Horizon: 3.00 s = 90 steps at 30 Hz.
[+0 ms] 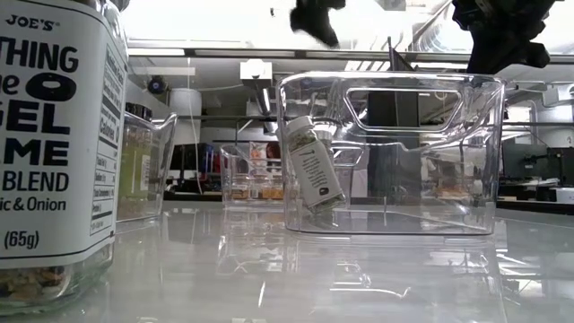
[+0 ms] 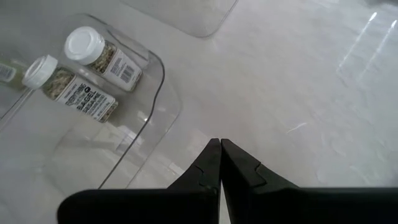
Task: Sort spices by type
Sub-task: Put the white seasoning bottle into the bottom right transparent bin
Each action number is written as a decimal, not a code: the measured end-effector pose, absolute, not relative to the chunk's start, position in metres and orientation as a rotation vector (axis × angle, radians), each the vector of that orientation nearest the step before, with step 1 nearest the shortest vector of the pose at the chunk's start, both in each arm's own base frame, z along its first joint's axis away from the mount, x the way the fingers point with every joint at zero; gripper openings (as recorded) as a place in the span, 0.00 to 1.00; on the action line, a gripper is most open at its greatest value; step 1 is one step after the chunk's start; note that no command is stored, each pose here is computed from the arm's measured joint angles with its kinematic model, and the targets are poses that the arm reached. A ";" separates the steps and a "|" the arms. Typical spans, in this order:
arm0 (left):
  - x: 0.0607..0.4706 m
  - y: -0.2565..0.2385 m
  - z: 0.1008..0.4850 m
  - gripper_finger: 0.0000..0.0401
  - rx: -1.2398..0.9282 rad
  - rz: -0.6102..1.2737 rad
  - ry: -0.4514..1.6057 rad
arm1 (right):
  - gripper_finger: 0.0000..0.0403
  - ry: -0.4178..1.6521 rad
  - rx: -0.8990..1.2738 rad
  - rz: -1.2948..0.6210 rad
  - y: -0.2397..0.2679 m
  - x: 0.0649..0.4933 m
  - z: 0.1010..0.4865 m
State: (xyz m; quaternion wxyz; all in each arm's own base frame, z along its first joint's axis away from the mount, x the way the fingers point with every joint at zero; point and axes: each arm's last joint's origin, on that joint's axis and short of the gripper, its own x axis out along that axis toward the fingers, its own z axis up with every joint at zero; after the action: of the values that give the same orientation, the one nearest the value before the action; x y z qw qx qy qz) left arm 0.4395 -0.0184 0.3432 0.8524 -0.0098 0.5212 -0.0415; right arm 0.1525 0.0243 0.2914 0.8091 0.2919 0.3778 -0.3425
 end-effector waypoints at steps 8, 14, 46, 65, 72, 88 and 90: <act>0.402 -0.033 0.355 0.81 0.037 0.017 1.170 | 0.00 0.799 0.613 -0.745 0.024 0.152 0.291; 0.377 -0.052 0.310 0.81 0.011 0.018 1.128 | 0.00 0.808 0.591 -0.735 0.024 0.152 0.291; 0.371 -0.019 0.256 0.00 -0.068 0.122 0.988 | 0.00 0.791 0.577 -0.752 0.023 0.152 0.292; 0.377 -0.018 0.243 0.00 -0.063 0.068 1.027 | 0.00 0.789 0.571 -0.760 0.023 0.152 0.290; 0.383 -0.020 0.232 0.00 -0.071 0.030 1.045 | 0.00 0.787 0.575 -0.761 0.023 0.153 0.290; 0.384 -0.020 0.240 0.00 -0.077 0.007 1.027 | 0.00 0.753 0.633 -0.664 0.027 0.162 0.294; 0.379 -0.020 0.252 0.00 -0.050 -0.010 1.040 | 0.00 0.704 0.654 -0.562 0.031 0.173 0.298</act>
State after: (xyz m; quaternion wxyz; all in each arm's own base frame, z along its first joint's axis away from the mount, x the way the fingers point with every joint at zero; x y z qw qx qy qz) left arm 0.3791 -0.0198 0.2523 0.8676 -0.0238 0.4967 -0.0050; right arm 0.1732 0.0307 0.2982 0.8490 0.3102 0.3341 -0.2669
